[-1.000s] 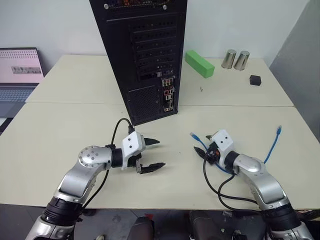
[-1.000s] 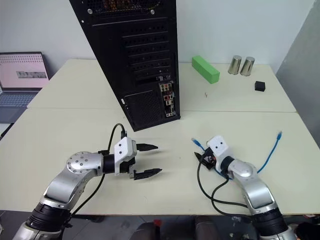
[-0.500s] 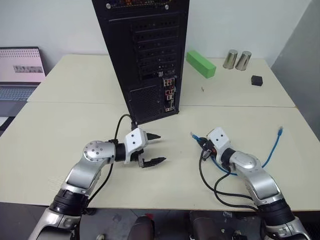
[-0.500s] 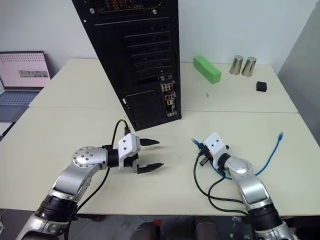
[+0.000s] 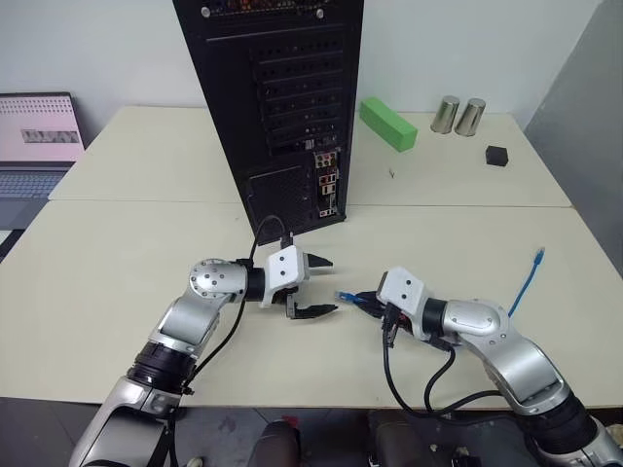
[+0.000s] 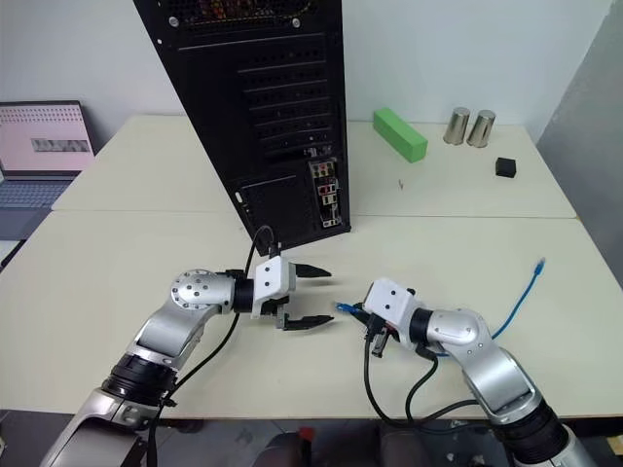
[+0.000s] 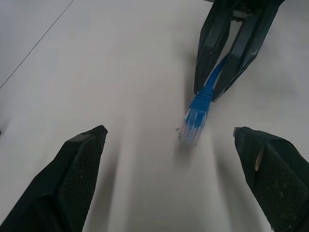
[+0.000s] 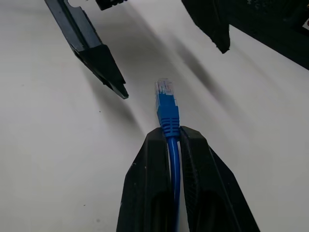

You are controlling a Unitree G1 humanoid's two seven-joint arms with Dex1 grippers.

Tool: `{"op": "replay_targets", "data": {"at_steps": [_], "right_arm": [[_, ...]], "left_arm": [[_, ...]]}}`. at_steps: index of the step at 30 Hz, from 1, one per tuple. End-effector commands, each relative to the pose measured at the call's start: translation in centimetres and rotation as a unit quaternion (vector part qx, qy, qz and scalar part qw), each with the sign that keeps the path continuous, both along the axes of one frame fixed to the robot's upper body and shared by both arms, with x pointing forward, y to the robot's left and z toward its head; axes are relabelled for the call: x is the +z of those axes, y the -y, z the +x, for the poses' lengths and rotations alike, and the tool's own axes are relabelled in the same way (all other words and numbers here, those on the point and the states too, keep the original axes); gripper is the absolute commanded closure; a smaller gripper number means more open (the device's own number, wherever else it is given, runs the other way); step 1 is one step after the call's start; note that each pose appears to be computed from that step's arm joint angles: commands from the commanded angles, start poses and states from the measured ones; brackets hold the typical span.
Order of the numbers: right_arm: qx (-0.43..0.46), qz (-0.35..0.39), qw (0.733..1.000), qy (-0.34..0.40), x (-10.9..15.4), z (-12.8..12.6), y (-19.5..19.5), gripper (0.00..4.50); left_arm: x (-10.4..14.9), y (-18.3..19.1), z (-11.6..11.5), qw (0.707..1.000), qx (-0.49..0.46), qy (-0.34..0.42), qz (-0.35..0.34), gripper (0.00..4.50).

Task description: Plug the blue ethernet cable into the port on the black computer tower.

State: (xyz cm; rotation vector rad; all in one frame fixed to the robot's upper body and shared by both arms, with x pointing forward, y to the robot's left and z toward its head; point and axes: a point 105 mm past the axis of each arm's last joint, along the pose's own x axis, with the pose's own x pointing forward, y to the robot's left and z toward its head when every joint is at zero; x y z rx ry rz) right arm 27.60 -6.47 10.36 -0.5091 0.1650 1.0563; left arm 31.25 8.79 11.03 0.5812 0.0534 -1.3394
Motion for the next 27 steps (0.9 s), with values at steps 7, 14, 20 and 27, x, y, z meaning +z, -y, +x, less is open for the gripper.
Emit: {"op": "replay_targets", "data": {"at_steps": [7,14,20,27], "right_arm": [[0.03,0.008,0.999,0.026,1.6,-0.5,-1.3,4.46],[0.037,0.011,0.999,0.029,1.9,-0.5,-1.7,4.46],[0.044,0.009,0.999,0.03,1.9,-0.6,-1.9,4.46],[0.058,0.001,0.998,0.033,1.9,-1.0,-2.0,4.46]], "left_arm": [[-0.3,0.8,0.0,0.999,-0.032,0.016,0.017,1.18],[-0.6,1.2,0.1,0.999,-0.037,0.017,0.016,2.72],[-0.7,1.2,0.1,0.999,-0.041,0.018,0.02,3.9],[-1.0,1.3,-0.1,0.999,-0.047,0.018,0.022,4.21]]}}
